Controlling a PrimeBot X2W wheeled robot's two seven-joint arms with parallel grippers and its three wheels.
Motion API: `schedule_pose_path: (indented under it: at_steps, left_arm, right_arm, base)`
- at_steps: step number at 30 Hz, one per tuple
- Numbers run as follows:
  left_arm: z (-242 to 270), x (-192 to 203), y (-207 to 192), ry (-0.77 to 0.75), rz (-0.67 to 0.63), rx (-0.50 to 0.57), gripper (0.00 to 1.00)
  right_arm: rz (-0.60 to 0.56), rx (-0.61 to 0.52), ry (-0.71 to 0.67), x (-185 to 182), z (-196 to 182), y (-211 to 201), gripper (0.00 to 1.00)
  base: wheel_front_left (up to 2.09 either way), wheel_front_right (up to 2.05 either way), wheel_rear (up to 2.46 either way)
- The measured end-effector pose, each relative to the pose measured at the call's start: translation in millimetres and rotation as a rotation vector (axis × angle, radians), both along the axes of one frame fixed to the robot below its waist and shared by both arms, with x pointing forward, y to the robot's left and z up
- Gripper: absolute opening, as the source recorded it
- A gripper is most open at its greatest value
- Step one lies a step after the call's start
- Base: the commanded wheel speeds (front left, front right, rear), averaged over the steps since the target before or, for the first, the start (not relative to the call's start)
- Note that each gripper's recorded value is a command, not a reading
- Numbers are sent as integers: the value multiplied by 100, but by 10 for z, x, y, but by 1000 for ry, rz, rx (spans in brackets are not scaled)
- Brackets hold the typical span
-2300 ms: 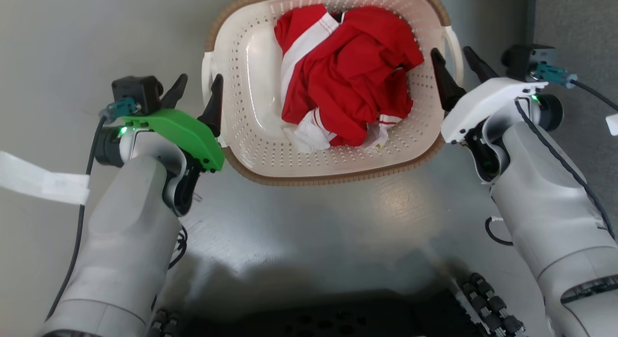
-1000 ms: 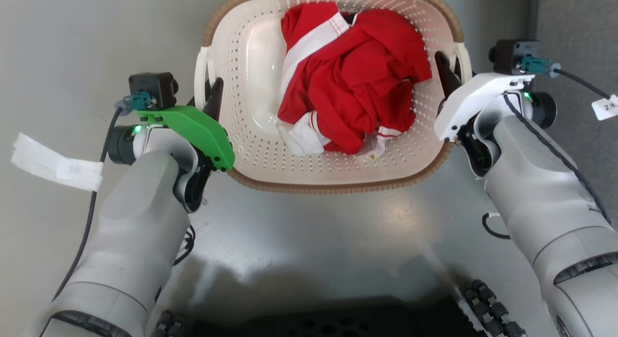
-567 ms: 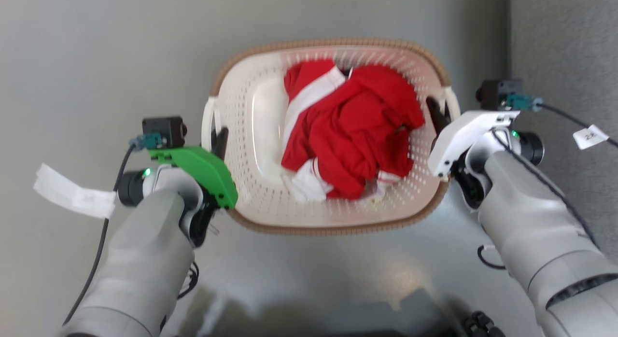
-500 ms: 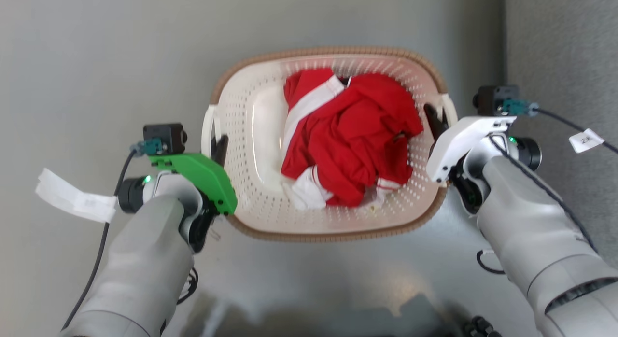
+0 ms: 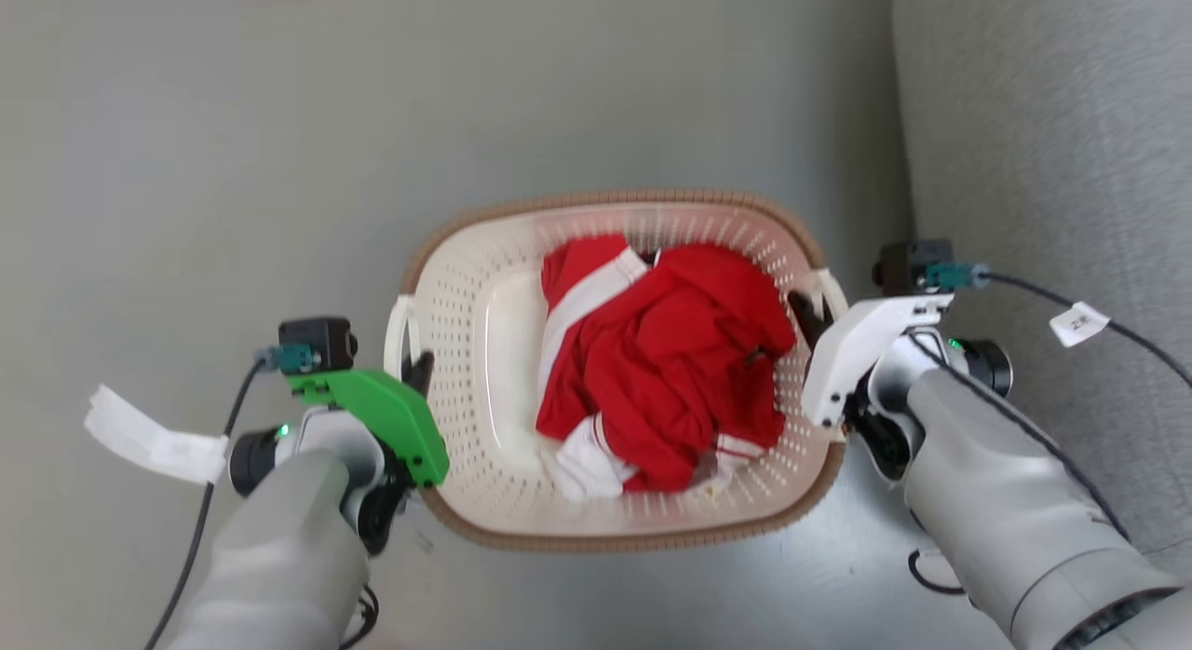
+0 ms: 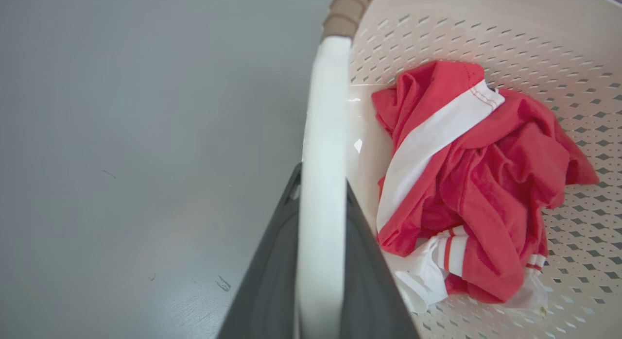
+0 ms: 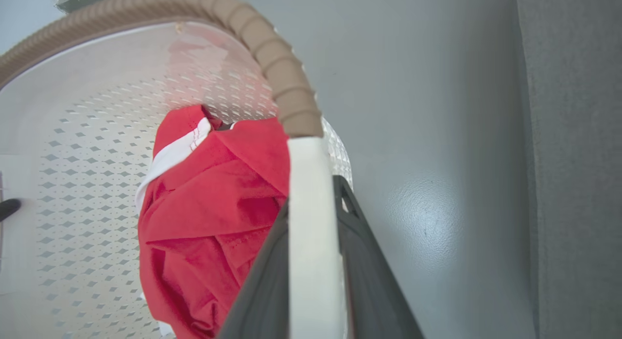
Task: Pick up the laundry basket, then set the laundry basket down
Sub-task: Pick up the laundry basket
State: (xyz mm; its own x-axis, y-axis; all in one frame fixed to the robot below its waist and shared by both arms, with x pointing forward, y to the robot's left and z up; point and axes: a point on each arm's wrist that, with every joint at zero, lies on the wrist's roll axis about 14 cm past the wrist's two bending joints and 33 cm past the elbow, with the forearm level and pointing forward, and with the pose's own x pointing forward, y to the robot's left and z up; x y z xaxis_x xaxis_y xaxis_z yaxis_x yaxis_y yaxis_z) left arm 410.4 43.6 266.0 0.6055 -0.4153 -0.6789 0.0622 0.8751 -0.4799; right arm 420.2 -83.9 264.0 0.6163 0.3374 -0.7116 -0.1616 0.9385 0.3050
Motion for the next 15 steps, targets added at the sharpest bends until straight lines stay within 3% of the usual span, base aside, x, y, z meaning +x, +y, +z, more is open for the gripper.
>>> schedule_pose_path:
  at_steps: [6, 15]
  left_arm:
    - [160, -102, -25, -15, -4, -8, 0]
    - [283, -510, -21, 20, -30, 3, 0]
  right_arm:
    - [11, -6, -21, -67, 187, -12, 0]
    - [29, -12, 22, -509, 301, 2, 0]
  base:
    - [0, 0, 0]
    - [0, 0, 0]
